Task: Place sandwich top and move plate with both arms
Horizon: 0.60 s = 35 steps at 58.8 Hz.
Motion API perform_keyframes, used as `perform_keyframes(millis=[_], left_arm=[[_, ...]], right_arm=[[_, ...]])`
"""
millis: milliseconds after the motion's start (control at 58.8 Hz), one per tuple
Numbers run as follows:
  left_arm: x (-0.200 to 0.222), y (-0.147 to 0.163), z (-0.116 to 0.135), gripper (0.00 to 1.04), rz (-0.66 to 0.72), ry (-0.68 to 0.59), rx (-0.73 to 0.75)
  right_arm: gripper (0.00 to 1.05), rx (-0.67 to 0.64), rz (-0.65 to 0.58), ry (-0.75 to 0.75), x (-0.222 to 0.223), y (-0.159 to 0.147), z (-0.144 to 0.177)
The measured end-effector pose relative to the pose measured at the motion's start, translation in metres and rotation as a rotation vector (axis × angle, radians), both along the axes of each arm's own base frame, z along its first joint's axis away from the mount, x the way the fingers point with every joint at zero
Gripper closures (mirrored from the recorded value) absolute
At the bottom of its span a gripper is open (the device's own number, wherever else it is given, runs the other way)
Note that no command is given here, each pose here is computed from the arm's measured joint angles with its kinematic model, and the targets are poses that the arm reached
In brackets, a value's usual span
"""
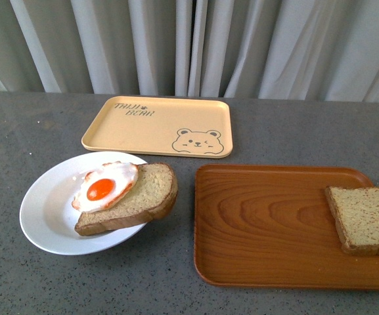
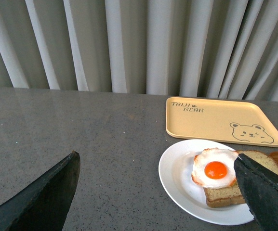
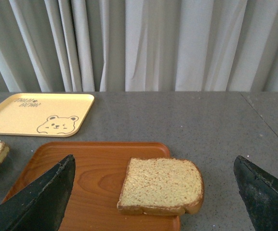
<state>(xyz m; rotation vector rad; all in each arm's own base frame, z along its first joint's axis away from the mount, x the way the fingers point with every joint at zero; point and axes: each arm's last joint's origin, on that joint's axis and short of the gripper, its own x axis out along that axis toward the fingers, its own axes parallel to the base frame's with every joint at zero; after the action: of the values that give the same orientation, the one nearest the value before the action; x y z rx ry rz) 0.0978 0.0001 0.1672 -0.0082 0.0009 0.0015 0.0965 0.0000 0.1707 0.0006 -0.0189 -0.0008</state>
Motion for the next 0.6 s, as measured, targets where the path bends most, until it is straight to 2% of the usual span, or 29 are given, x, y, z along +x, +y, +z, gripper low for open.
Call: perform_keyframes(millis=[595], left_arm=[[0.0,0.0,0.0,0.09,0.0,0.0,0.0]], right_arm=[[0.09,0.0,0.0,0.0,0.0,0.0,0.0]])
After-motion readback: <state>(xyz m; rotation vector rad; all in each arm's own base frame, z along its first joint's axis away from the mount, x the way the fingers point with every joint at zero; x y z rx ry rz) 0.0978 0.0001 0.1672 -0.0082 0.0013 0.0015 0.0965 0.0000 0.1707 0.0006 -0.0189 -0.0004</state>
